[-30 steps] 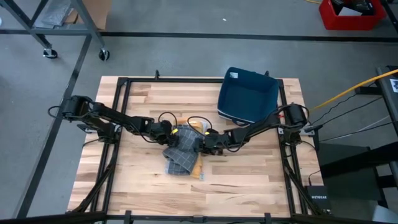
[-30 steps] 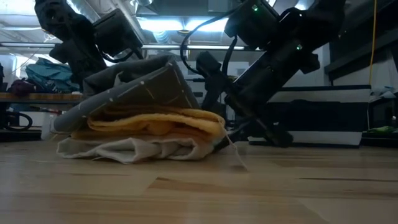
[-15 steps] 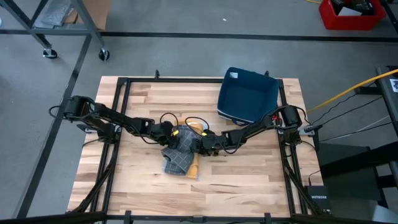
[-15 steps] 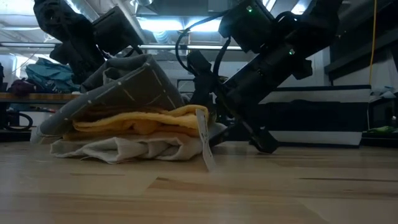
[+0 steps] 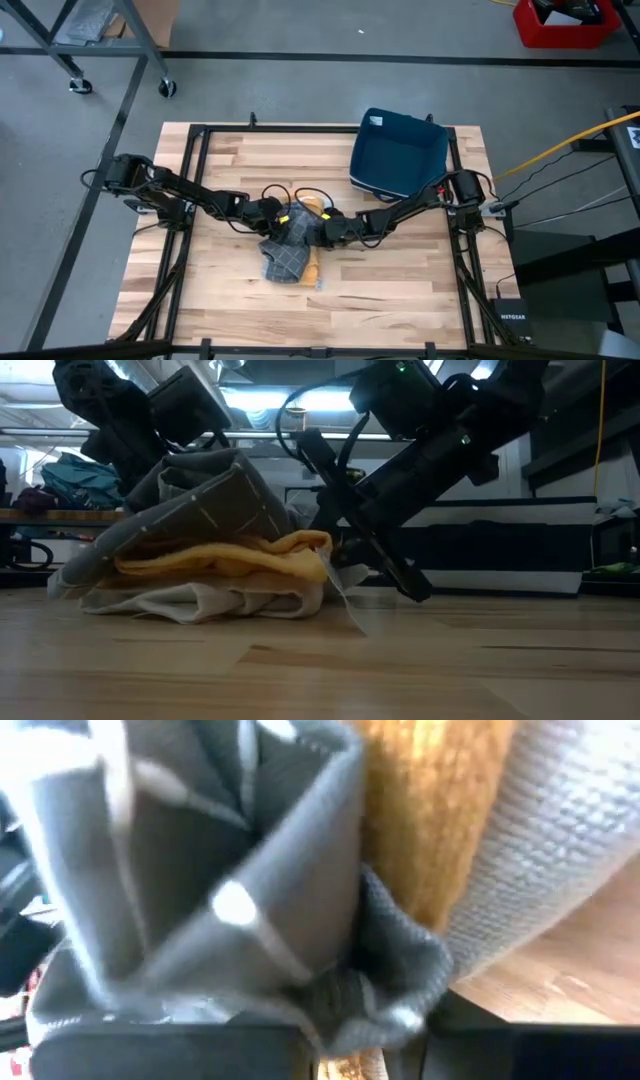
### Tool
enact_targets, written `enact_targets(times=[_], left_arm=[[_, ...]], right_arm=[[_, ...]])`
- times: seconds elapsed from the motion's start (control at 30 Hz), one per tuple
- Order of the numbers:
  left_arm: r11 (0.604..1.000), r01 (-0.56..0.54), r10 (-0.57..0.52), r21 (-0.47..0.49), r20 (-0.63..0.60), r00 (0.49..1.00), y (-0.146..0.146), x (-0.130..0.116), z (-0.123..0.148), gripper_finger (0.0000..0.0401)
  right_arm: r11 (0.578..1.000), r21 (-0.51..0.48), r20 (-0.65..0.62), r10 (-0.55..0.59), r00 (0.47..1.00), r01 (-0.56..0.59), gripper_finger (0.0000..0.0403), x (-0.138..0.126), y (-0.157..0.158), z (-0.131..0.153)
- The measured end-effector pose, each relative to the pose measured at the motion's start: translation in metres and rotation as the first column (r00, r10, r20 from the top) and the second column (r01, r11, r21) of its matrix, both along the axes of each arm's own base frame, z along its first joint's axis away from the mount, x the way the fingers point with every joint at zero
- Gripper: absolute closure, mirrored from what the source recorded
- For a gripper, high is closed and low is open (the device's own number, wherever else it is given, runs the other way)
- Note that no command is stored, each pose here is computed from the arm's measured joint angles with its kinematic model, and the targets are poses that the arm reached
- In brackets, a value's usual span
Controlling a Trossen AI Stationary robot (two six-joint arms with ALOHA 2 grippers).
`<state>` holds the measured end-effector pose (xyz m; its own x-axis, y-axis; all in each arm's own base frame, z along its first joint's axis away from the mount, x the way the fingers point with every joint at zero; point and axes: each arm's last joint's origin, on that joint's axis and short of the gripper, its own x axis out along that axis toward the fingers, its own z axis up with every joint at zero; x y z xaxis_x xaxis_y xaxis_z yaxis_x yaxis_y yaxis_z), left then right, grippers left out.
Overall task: Fold towel
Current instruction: Put the stacked and folded towels into the blue laundry bin
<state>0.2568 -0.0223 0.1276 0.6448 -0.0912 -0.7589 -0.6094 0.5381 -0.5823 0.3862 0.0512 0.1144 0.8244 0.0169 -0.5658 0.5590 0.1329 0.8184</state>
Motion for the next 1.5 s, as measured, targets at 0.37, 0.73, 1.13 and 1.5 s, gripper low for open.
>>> enact_targets(times=[0.37, 0.73, 1.13, 1.5], left_arm=[[0.998, 0.001, -0.008, 0.057, 0.121, 0.993, 0.002, -0.007, 0.032, 0.0375], [0.983, -0.123, 0.081, 0.136, 0.281, 0.956, 0.011, -0.017, 0.071, 0.0376], [0.952, -0.225, 0.106, 0.206, 0.467, 0.878, 0.031, 0.008, 0.131, 0.0376], [0.926, -0.261, 0.029, 0.272, 0.638, 0.769, 0.039, 0.063, 0.174, 0.0376]], right_arm=[[0.995, -0.096, 0.098, -0.001, 0.995, 0.01, 0.0336, -0.002, -0.002, 0.034], [0.973, -0.202, 0.176, -0.073, 0.982, 0.109, 0.0337, -0.012, -0.008, 0.074], [0.916, -0.351, 0.185, -0.137, 0.973, 0.196, 0.0336, -0.047, -0.02, 0.135], [0.88, -0.411, 0.109, -0.211, 0.971, 0.237, 0.0336, -0.083, -0.029, 0.163]])
